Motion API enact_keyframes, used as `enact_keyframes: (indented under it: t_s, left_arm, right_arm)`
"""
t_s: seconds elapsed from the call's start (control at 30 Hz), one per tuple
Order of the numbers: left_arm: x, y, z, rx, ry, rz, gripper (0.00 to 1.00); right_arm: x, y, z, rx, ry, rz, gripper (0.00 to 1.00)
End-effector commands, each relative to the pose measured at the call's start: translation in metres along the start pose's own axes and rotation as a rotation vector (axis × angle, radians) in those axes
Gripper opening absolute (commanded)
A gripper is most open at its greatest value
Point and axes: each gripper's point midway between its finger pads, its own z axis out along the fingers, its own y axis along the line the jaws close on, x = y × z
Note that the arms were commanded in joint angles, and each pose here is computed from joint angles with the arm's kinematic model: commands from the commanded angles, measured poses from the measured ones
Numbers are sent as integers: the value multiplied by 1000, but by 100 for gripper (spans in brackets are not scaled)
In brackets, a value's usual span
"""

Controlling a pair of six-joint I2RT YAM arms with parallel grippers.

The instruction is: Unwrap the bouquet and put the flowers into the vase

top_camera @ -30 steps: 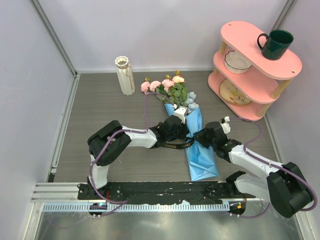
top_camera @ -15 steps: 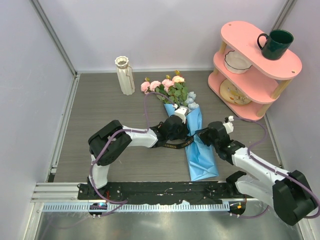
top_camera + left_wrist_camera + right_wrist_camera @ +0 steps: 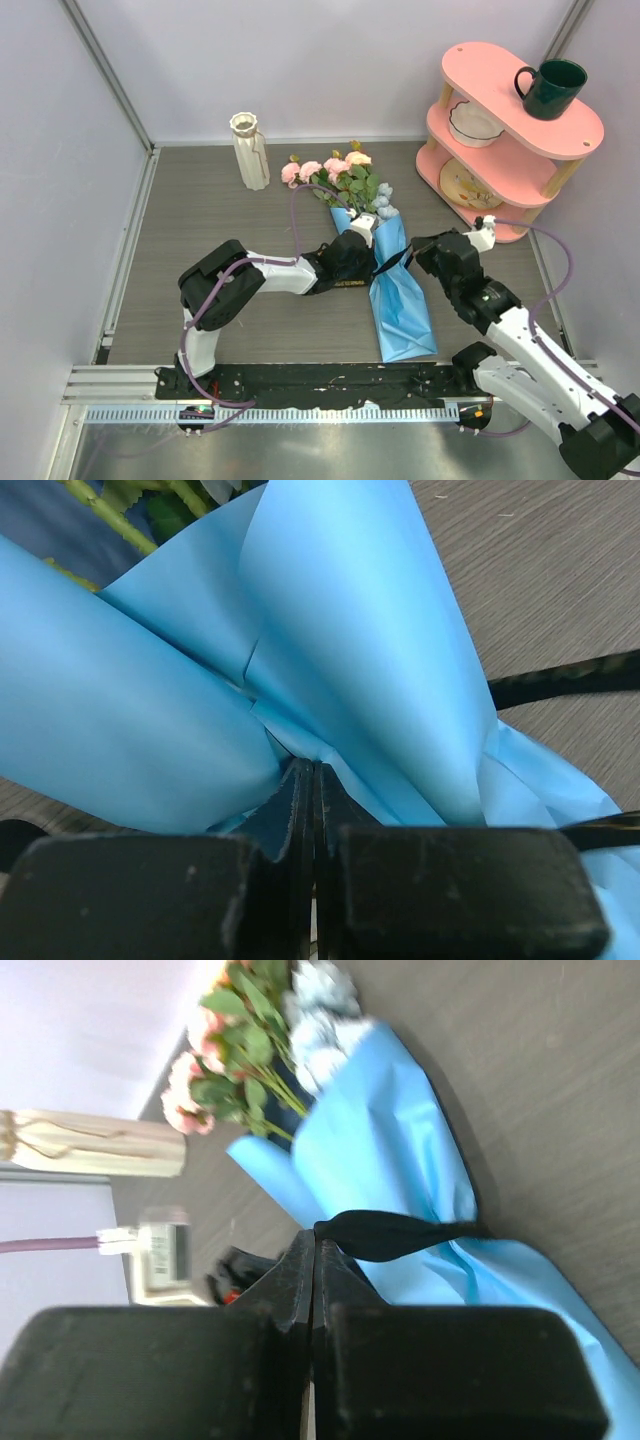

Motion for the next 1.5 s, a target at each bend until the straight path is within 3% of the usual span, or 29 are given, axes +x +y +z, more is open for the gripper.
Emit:
enact_keyframes:
  t_s: [0.0, 0.23, 0.47, 0.9, 1.13, 1.47]
  left_arm:
    - [5, 5, 2, -36, 21, 11, 0]
    - [6, 6, 1, -42, 22, 15, 0]
    - [5, 8, 1, -47, 22, 14, 0]
    - [4, 8, -2, -47, 18, 17, 0]
    - [4, 6, 0, -41, 20, 16, 0]
    - [3, 5, -1, -36, 21, 13, 0]
  right_arm:
    - [-63, 23, -24, 2, -221, -111, 1]
    - [-121, 24, -60, 80, -425, -242, 1]
    - [-205, 51, -132, 159, -682, -357, 1]
    - [-329, 108, -295, 144, -1040, -304, 1]
    - [-360, 98, -359, 175, -1142, -281, 1]
    - [-365, 78, -375, 272, -1168, -297, 1]
